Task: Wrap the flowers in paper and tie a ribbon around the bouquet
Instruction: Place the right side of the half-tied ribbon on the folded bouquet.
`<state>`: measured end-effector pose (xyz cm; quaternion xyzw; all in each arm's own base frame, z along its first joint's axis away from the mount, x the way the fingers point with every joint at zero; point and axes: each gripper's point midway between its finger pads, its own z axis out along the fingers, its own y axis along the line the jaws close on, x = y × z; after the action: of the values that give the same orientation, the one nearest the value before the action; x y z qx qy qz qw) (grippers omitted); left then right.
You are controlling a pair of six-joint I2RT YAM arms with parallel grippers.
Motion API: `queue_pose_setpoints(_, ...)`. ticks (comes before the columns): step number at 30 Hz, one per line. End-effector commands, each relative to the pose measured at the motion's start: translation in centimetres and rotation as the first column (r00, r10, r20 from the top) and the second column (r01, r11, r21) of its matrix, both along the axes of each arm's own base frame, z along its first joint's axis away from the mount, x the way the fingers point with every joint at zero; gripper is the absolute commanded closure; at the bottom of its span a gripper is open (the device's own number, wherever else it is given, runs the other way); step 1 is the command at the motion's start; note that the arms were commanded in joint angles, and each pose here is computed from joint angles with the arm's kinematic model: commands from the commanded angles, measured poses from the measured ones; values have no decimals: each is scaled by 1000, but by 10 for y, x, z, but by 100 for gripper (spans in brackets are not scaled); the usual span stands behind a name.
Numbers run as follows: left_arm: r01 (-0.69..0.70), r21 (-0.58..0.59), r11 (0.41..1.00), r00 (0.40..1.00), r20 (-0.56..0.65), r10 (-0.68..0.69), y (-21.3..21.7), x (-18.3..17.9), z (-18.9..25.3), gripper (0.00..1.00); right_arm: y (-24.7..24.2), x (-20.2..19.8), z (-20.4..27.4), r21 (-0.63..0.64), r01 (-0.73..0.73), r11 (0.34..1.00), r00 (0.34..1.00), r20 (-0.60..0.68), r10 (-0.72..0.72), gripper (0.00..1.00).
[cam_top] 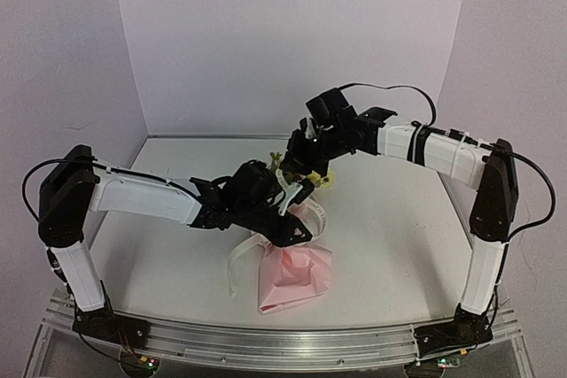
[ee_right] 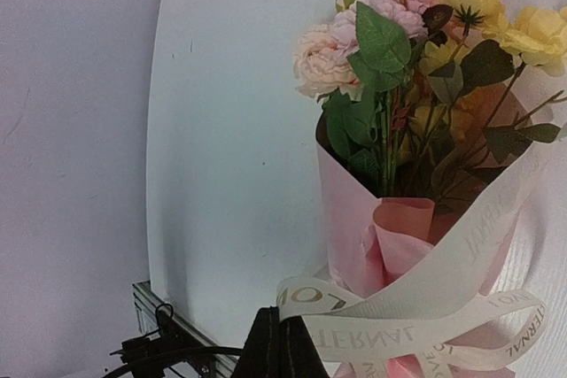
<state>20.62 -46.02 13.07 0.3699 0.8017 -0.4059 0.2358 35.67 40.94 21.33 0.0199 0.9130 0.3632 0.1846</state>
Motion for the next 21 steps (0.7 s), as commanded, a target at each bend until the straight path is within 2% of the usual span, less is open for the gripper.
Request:
queue_pose_setpoints(1,-31,-112,993,999,37,36,-3,20,17,84,12,-14,2,49,-115,992,993,-27,116,100)
queue_pose_setpoints(4,-38,-133,990,998,51,45,-2,25,24,70,14,-20,-6,50,-139,989,989,-52,142,100)
queue_pose_setpoints(8,-43,-159,986,997,59,52,5,21,33,59,14,-24,-13,43,-149,988,986,-66,151,100)
queue_pose_setpoints(18,-86,-272,959,991,72,109,64,-13,90,55,29,-29,-15,14,-183,983,982,-35,183,100)
queue_pose_setpoints(21,-159,-314,936,982,45,182,91,-9,106,54,42,-40,-18,-2,-228,974,974,-18,228,100)
